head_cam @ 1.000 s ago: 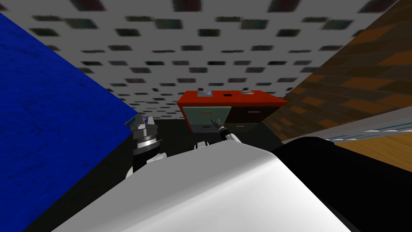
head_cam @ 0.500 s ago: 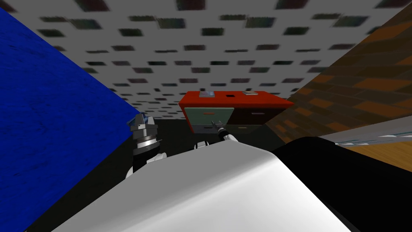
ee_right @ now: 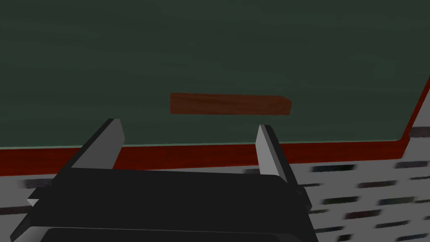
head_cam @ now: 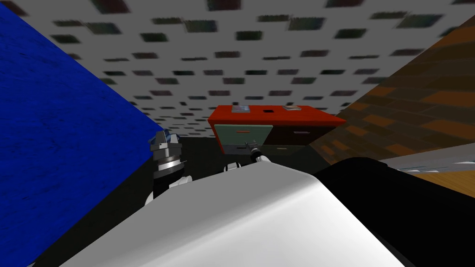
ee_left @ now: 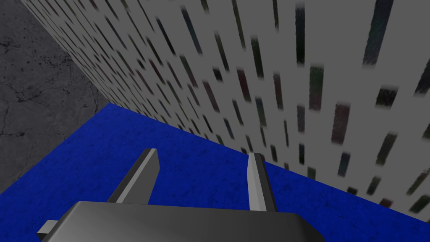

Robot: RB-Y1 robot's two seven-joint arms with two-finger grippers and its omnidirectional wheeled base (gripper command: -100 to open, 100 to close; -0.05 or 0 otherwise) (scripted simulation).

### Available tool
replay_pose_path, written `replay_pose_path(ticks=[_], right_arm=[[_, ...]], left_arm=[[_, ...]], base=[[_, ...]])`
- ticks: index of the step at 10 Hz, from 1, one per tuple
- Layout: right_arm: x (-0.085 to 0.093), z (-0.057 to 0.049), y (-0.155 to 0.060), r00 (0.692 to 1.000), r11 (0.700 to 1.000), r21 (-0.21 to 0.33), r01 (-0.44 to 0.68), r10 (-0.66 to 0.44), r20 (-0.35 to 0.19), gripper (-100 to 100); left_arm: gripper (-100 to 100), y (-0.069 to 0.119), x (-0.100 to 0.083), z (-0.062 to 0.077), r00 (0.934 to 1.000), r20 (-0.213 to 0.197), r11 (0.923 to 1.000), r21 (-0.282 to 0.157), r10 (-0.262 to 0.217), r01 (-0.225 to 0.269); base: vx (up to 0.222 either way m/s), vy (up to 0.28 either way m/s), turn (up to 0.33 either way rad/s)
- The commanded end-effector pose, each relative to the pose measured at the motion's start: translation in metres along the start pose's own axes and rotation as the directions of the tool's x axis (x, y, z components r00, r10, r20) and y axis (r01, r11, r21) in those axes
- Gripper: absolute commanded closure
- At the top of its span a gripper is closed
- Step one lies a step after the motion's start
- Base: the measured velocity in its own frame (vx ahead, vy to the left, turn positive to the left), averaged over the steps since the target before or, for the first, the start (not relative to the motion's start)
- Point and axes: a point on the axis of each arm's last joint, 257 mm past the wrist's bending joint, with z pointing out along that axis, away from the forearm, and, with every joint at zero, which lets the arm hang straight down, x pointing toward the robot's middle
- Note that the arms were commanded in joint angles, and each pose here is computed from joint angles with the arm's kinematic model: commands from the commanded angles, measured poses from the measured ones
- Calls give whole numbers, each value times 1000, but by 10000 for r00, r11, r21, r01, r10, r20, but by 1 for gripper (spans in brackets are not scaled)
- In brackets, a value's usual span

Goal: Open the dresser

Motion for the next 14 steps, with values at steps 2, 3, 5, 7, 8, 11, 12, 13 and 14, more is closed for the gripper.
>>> replay_pose_path(ticks=[2,3,5,7,8,11,12,13,14], right_arm=[[12,1,-6,9922,9912,469,1237,-1229,-209,-100],[24,2,-8,9812,9793,691,1901,-1870,-483,-100],[33,1,-13,9603,9561,995,2755,-2691,-729,-100],[30,1,-17,9517,9452,1147,3057,-2997,-672,-100],[39,0,-20,9276,9181,1376,3717,-3611,-961,-100],[41,-1,-24,8813,8651,1693,4721,-4592,-1114,-100],[49,-3,-24,8504,8318,1785,5256,-5081,-1365,-100],[44,-3,-27,8375,8151,1924,5464,-5304,-1314,-100],[50,-5,-27,8033,7778,2008,5956,-5751,-1549,-100]], left_arm=[[0,0,0,0,10000,0,10000,0,0,0],[0,0,0,0,10000,0,10000,0,0,0],[0,0,0,0,10000,0,10000,0,0,0],[0,0,0,0,10000,0,10000,0,0,0],[0,0,0,0,10000,0,10000,0,0,0],[0,0,0,0,10000,0,10000,0,0,0],[0,0,0,0,10000,0,10000,0,0,0],[0,0,0,0,10000,0,10000,0,0,0],[0,0,0,0,10000,0,10000,0,0,0]], base=[[43,18,44],[56,21,53],[65,27,34],[38,17,14],[47,16,50],[50,20,35],[56,21,54],[56,22,23],[62,23,30]])
